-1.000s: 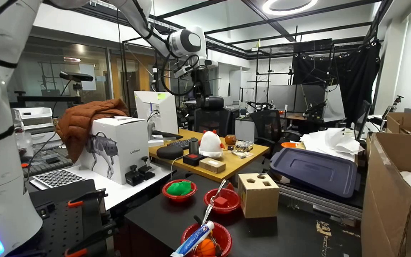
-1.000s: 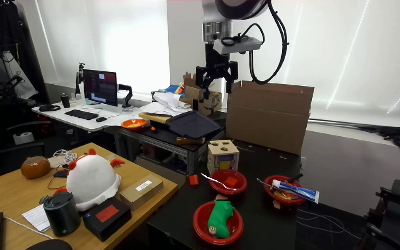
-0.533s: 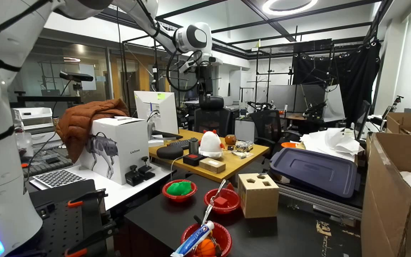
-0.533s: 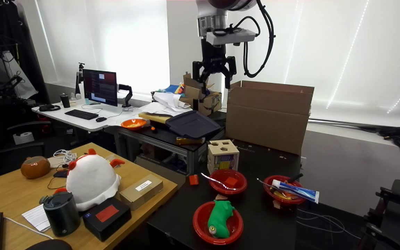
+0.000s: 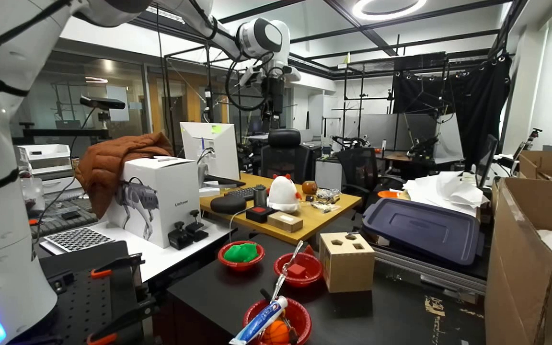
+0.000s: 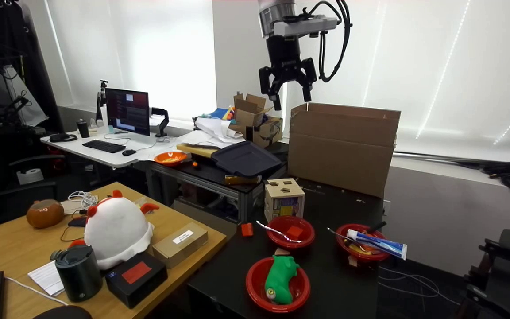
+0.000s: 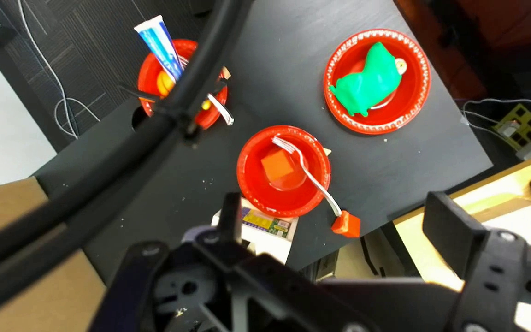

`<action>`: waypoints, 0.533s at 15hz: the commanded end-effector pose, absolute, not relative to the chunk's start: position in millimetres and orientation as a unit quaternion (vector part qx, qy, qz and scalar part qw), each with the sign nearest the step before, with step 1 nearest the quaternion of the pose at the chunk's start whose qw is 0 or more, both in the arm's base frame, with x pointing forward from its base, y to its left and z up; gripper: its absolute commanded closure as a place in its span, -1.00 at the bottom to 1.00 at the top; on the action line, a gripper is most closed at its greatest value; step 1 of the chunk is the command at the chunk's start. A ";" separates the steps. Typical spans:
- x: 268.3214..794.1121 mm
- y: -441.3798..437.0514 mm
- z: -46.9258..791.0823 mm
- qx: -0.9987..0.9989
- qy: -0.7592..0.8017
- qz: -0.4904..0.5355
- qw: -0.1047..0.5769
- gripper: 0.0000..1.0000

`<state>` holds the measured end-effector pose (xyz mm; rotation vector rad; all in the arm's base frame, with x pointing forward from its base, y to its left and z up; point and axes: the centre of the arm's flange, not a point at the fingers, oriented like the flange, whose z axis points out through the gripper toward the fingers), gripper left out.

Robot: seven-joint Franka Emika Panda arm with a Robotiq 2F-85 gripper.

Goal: Move the empty red bowl forwards, place the green plush toy inside the bowl

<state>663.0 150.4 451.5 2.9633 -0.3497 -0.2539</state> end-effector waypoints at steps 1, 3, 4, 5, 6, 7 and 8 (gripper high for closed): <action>662.9 142.4 464.7 0.986 -0.097 -0.109 0.075 -1.00; 658.9 138.2 465.5 0.987 -0.089 -0.111 0.074 -1.00; 657.0 136.8 466.0 0.988 -0.084 -0.111 0.073 -1.00; 655.3 135.4 466.3 0.988 -0.083 -0.108 0.074 -1.00; 653.3 134.1 466.2 0.989 -0.082 -0.102 0.074 -1.00; 652.2 133.4 465.8 0.989 -0.081 -0.098 0.074 -1.00; 652.7 133.9 464.5 0.989 -0.085 -0.096 0.072 -1.00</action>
